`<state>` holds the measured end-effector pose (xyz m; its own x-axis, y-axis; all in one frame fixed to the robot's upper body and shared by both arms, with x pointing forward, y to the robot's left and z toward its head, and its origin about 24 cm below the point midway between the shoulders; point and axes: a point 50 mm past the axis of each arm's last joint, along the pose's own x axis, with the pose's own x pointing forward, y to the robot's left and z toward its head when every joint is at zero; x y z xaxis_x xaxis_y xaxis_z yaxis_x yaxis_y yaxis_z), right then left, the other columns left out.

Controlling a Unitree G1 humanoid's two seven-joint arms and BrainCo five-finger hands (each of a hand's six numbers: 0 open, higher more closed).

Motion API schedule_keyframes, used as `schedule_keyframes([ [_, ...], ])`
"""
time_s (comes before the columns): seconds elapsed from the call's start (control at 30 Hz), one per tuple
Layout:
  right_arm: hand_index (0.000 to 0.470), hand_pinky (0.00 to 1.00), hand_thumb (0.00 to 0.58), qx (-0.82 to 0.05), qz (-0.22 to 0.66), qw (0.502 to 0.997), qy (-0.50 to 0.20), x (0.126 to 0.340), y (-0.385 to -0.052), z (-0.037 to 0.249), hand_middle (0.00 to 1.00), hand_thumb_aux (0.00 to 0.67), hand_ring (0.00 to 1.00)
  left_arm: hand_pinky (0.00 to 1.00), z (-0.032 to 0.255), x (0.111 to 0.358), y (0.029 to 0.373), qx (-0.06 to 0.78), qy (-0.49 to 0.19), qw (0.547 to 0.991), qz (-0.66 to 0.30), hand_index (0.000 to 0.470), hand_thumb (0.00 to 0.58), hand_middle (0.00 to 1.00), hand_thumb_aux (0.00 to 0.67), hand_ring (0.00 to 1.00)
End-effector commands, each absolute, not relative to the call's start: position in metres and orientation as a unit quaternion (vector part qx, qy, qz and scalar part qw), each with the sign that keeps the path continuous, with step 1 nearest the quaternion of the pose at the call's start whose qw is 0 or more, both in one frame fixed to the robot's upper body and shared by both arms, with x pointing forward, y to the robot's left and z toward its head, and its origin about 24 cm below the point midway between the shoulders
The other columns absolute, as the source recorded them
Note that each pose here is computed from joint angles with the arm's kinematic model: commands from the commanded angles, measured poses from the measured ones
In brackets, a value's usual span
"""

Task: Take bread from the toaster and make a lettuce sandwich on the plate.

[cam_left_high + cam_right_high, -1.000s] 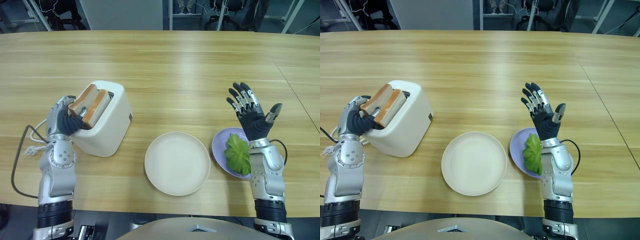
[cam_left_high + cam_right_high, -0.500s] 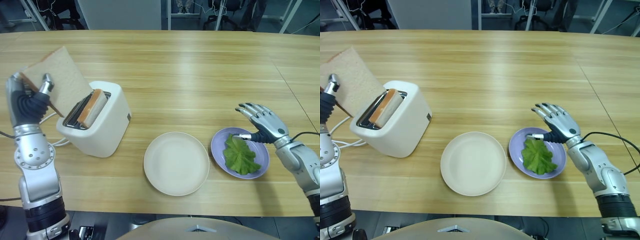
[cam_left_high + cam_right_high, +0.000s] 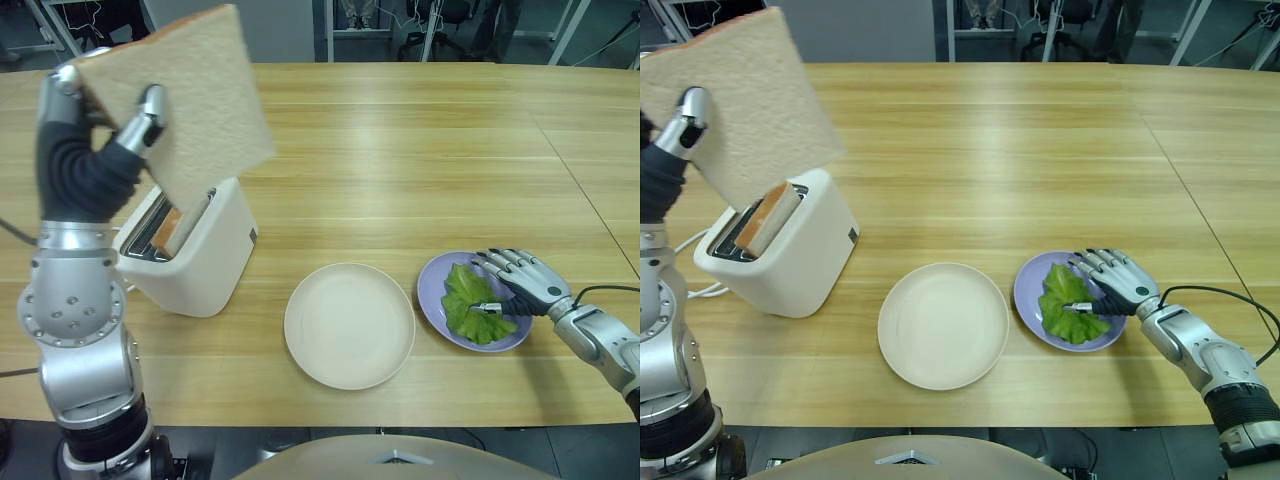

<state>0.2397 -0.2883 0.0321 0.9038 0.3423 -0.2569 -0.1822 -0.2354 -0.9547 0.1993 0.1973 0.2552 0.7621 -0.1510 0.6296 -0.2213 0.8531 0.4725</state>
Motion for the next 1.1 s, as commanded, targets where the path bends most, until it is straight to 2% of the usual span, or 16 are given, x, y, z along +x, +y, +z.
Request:
schedule_keyframes([
  [0.03,0.352,0.00,0.548,-0.762,0.235,0.602,-0.048,0.239,-0.290,0.027,0.00,0.512,0.00,1.00,0.255,0.201,0.187,0.246,-0.327,0.912,-0.018,0.460,0.580,1.00,0.670,1.00],
  [0.07,0.419,0.00,0.575,-0.761,0.238,0.601,-0.049,0.240,-0.290,0.026,0.00,0.610,0.00,1.00,0.256,0.202,0.184,0.239,-0.325,0.915,-0.027,0.460,0.580,1.00,0.670,1.00],
  [0.1,0.460,0.00,0.580,-0.761,0.241,0.600,-0.048,0.240,-0.290,0.026,0.00,0.670,0.00,1.00,0.257,0.202,0.182,0.232,-0.325,0.916,-0.035,0.460,0.580,1.00,0.670,1.00],
  [0.33,0.460,0.00,0.580,-0.759,0.253,0.598,-0.051,0.241,-0.290,0.025,0.00,0.670,0.00,1.00,0.260,0.206,0.171,0.207,-0.314,0.924,-0.071,0.460,0.580,1.00,0.670,1.00],
  [0.47,0.460,0.00,0.580,-0.753,0.254,0.604,-0.056,0.243,-0.288,0.025,0.00,0.670,0.00,1.00,0.245,0.212,0.166,0.203,-0.269,0.936,-0.102,0.460,0.580,1.00,0.670,1.00],
  [0.53,0.460,0.00,0.580,-0.746,0.247,0.615,-0.068,0.245,-0.284,0.030,0.00,0.670,0.00,1.00,0.226,0.218,0.159,0.206,-0.221,0.943,-0.137,0.460,0.580,1.00,0.670,1.00],
  [0.63,0.460,0.00,0.580,-0.736,0.228,0.631,-0.093,0.249,-0.279,0.040,0.00,0.670,0.00,1.00,0.179,0.223,0.146,0.224,-0.122,0.944,-0.207,0.460,0.580,1.00,0.670,1.00],
  [0.83,0.460,0.00,0.580,-0.731,0.202,0.641,-0.120,0.253,-0.274,0.061,0.00,0.670,0.00,1.00,0.085,0.214,0.138,0.263,0.051,0.918,-0.292,0.460,0.580,1.00,0.670,1.00],
  [0.97,0.460,0.00,0.580,-0.731,0.203,0.641,-0.118,0.250,-0.274,0.065,0.00,0.670,0.00,1.00,0.050,0.203,0.136,0.264,0.112,0.905,-0.314,0.460,0.580,1.00,0.670,1.00],
  [1.1,0.460,0.00,0.580,-0.728,0.211,0.644,-0.102,0.245,-0.276,0.063,0.00,0.670,0.00,1.00,0.028,0.197,0.130,0.268,0.147,0.891,-0.334,0.460,0.580,1.00,0.670,1.00],
])
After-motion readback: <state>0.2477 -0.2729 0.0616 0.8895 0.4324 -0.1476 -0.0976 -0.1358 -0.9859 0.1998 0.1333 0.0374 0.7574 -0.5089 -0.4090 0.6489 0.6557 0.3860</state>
